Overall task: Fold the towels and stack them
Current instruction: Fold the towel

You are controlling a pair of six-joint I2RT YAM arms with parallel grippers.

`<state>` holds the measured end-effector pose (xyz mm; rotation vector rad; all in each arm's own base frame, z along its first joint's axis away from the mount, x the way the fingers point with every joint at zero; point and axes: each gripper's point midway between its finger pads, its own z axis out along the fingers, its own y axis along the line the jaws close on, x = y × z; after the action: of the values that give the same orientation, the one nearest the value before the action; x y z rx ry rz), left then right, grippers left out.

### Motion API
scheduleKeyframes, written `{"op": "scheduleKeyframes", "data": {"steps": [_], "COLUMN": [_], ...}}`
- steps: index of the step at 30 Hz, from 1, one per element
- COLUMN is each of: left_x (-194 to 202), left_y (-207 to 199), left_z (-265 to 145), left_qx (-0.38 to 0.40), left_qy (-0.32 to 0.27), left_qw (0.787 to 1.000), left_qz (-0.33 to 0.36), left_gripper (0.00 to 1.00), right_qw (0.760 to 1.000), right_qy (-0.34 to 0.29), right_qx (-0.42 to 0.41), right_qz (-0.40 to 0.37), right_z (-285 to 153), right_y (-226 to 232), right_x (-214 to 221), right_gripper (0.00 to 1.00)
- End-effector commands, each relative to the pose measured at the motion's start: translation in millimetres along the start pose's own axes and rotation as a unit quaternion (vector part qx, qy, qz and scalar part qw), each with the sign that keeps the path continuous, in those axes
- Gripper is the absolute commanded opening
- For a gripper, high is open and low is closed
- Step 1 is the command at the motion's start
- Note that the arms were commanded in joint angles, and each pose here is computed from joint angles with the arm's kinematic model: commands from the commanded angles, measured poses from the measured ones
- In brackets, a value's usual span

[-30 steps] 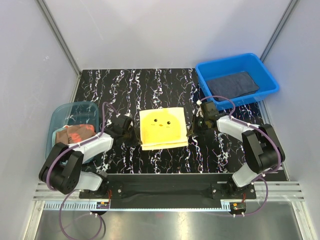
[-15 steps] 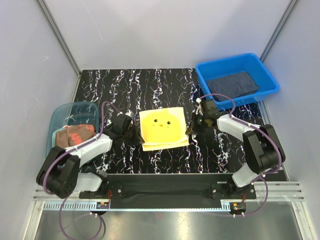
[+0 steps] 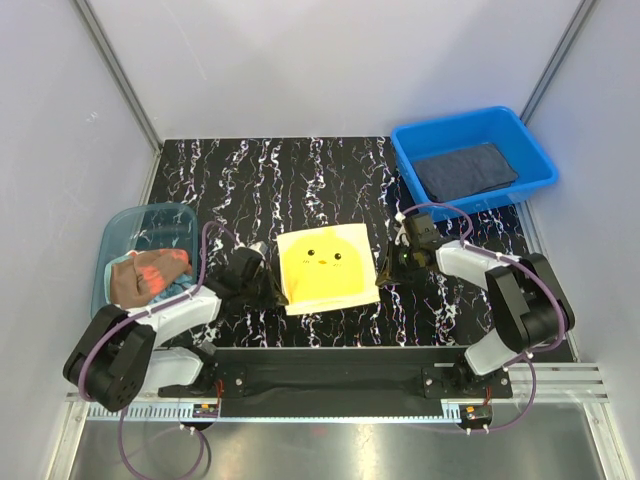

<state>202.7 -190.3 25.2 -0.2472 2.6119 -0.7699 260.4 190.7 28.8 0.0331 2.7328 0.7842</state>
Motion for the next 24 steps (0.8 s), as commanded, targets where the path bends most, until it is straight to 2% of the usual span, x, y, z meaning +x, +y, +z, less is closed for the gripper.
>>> {"op": "scheduleKeyframes", "data": {"steps": [1, 6, 9, 11, 14, 20, 24], "left_x": [-1.3, -5.7, -21.5, -43.6, -51.5, -35.6, -2.3], "left_y": [-7.8, -8.3, -17.9, -41.7, -63.1, -63.2, -27.4], "left_z": [3.3, 0.9, -6.9, -20.9, -40.4, -59.0, -37.5], "left_qx": [0.026, 0.017, 0.007, 0.023, 0.043, 0.050, 0.036], "left_qy": [-0.010, -0.013, -0.022, -0.042, -0.046, -0.037, -0.013], "left_qw": [1.000, 1.000, 0.999, 0.998, 0.997, 0.997, 0.999], "left_qz": [0.004, 0.011, 0.029, 0.042, 0.041, 0.035, 0.015], "left_gripper": [0.00, 0.00, 0.00, 0.00, 0.00, 0.00, 0.00], "right_qw": [1.000, 0.999, 0.998, 0.998, 0.997, 0.997, 0.999], "right_qy": [-0.012, -0.021, -0.037, -0.035, -0.042, -0.042, -0.027], "right_qx": [-0.007, -0.020, -0.039, -0.050, -0.060, -0.055, -0.027], "right_qz": [-0.007, -0.013, -0.023, -0.026, -0.033, -0.034, -0.019], "right_z": [5.4, -0.4, -13.0, -23.4, -42.6, -59.4, -43.5], "right_y": [0.4, 9.3, 26.6, 37.1, 51.6, 48.1, 21.4], "right_x": [-5.4, -12.1, -27.3, -30.4, -36.9, -19.4, 3.5], "right_gripper": [0.00, 0.00, 0.00, 0.00, 0.00, 0.00, 0.00]}}
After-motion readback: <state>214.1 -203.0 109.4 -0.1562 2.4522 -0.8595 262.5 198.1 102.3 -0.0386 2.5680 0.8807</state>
